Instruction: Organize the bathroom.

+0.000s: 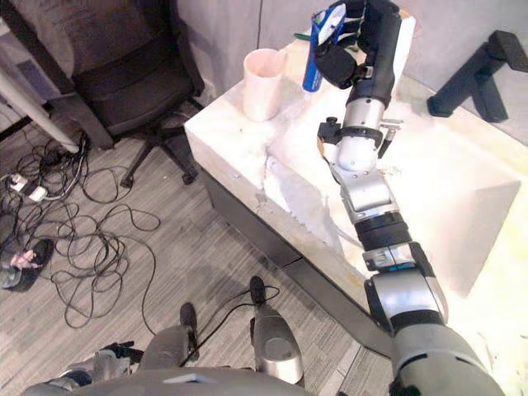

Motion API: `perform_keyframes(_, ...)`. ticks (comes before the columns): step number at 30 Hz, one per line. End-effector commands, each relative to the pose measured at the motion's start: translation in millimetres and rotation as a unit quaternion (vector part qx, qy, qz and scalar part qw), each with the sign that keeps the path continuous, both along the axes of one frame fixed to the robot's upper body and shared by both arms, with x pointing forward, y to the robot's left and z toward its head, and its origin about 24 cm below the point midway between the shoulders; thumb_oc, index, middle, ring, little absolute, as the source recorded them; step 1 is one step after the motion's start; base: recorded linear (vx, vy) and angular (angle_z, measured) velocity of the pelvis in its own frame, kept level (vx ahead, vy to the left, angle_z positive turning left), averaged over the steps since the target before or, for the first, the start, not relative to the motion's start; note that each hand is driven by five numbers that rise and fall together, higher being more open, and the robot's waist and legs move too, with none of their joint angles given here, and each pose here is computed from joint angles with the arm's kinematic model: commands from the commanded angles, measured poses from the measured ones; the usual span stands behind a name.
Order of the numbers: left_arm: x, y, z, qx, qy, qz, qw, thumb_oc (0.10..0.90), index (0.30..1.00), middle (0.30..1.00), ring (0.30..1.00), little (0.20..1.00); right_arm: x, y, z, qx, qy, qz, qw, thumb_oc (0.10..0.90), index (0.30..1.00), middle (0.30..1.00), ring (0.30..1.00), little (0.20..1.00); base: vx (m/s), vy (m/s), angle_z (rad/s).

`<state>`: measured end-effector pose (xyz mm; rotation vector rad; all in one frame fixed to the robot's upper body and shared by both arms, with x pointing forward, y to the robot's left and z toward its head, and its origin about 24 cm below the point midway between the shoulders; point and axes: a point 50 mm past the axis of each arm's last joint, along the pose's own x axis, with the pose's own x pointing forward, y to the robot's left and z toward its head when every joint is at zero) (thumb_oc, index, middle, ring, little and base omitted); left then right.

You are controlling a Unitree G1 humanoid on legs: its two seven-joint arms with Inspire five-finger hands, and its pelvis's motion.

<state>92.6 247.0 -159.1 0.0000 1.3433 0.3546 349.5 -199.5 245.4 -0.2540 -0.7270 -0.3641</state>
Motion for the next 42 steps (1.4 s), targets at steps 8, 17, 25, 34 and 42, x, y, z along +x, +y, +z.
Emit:
perform_keyframes(8, -15.7, 2.2, -2.5, 0.009, 0.047, -0.024, 0.999, 0.8, 0.9, 0.9, 0.9, 0.9, -36.9, -3.0, 84.7, -0.026, -0.196, 0.017, 0.98, 0.4, 0.3, 0.3, 0.3, 0.3, 0.09, -0.032, -0.03)
perform_keyframes(17, -14.8, -4.6, -3.7, 0.006, 0.057, -0.003, 0.998, 0.8, 0.9, 0.9, 0.9, 0.9, -41.6, -3.8, 80.4, 0.009, -0.199, 0.051, 0.979, 0.4, 0.3, 0.3, 0.3, 0.3, 0.02, 0.0, -0.01)
perform_keyframes(25, -15.5, -5.5, -3.9, 0.001, 0.058, 0.013, 0.998, 0.8, 0.9, 0.9, 0.9, 0.9, -43.5, -3.0, 77.1, 0.012, -0.198, 0.063, 0.978, 0.4, 0.3, 0.3, 0.3, 0.3, 0.01, 0.026, -0.01)
perform_keyframes(34, -20.3, -7.7, -5.2, -0.004, 0.059, 0.039, 0.997, 0.8, 0.9, 0.9, 0.9, 0.9, -41.0, -0.8, 70.8, 0.031, -0.187, 0.081, 0.978, 0.4, 0.3, 0.3, 0.3, 0.3, 0.01, 0.002, 0.0)
perform_keyframes(42, -25.7, -7.3, -6.2, -0.008, 0.056, 0.039, 0.998, 0.8, 0.9, 0.9, 0.9, 0.9, -38.3, 0.4, 70.7, 0.056, -0.176, 0.104, 0.977, 0.4, 0.3, 0.3, 0.3, 0.3, 0.0, 0.008, 0.05)
